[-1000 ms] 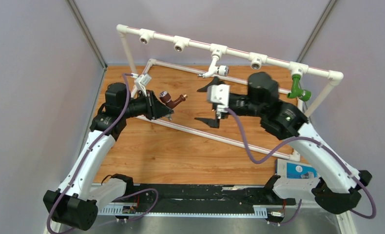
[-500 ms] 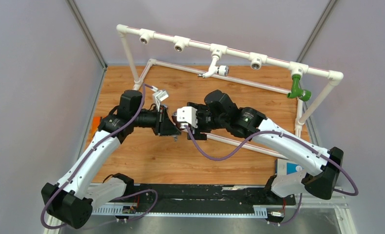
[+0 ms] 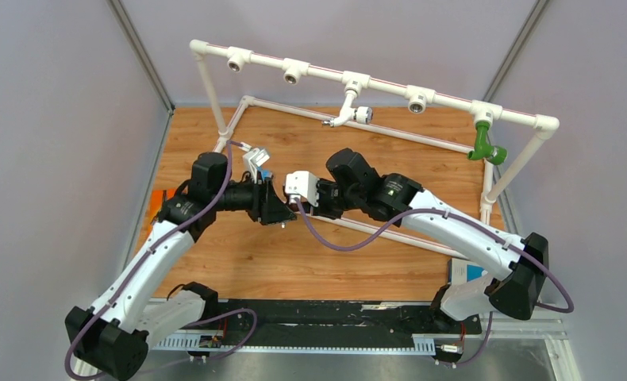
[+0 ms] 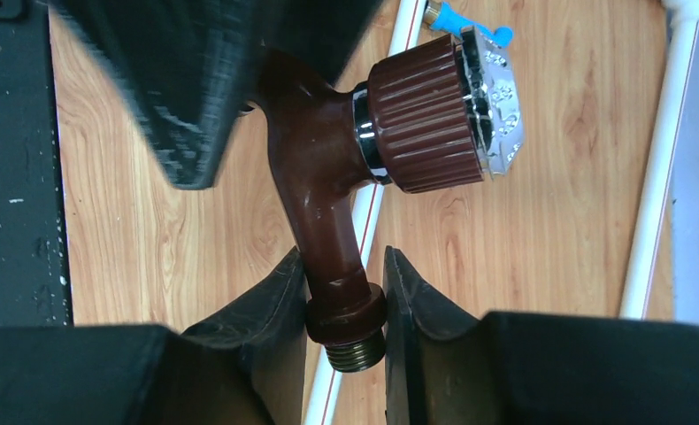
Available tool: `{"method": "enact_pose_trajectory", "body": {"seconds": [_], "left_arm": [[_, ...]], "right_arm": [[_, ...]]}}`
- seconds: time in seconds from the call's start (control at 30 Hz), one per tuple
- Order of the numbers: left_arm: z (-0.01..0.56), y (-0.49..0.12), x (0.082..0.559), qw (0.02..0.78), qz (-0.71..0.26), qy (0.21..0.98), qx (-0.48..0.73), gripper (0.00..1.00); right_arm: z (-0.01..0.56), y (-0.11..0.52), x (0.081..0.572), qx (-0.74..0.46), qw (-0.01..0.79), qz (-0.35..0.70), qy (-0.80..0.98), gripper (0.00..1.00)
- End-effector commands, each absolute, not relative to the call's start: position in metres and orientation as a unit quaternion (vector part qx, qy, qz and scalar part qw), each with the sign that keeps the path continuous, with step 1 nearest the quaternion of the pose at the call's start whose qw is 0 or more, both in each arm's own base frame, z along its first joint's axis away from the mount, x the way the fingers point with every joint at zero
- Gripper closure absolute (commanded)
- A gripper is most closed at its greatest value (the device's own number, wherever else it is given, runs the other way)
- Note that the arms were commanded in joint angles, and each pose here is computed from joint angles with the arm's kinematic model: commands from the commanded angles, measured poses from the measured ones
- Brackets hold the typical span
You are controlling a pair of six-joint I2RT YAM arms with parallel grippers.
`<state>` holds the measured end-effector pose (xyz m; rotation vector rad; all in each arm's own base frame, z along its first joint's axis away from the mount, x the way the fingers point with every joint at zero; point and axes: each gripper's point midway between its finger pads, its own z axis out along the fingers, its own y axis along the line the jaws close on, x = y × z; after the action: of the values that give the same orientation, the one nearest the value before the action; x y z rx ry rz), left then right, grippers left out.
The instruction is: Install the water faucets
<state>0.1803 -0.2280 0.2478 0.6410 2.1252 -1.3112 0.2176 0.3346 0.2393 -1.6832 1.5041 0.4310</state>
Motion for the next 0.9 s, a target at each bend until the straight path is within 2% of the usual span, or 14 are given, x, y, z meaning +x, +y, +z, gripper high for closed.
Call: {"method": "enact_pose_trajectory", "body": {"seconds": [0.0,0.03,0.07,0.2,0.3,0.53,0.67,0.87], "left_arm": [[0.286,-0.231,0.199,0.389,-0.517,0.741,0.177,0.25],[0.290,-0.229,0.202,0.409,-0.519,0.733,0.164,0.15],[0.297,-0.229,0.202,0.426,-0.535,0.714,0.145,0.11],[0.303,-0.222,0.208,0.460,-0.559,0.685,0.079,0.06],[0.305,-0.220,0.210,0.468,-0.572,0.672,0.055,0.10],[0.308,-0.222,0.209,0.455,-0.587,0.668,0.040,0.30],[0.305,-0.222,0.209,0.448,-0.593,0.668,0.031,0.32],[0.292,-0.220,0.210,0.434,-0.590,0.681,0.008,0.28]], "right_arm": [[0.263,0.348,0.226,-0.606,0.442,0.219,0.624,1.00],[0.264,0.349,0.225,-0.599,0.441,0.226,0.629,1.00],[0.265,0.349,0.227,-0.589,0.443,0.229,0.636,1.00],[0.270,0.354,0.229,-0.556,0.446,0.249,0.656,1.00],[0.269,0.356,0.231,-0.544,0.448,0.254,0.662,1.00],[0.272,0.357,0.234,-0.529,0.453,0.257,0.670,1.00],[0.270,0.356,0.237,-0.523,0.454,0.255,0.675,1.00],[0.275,0.357,0.239,-0.514,0.460,0.260,0.676,1.00]]}}
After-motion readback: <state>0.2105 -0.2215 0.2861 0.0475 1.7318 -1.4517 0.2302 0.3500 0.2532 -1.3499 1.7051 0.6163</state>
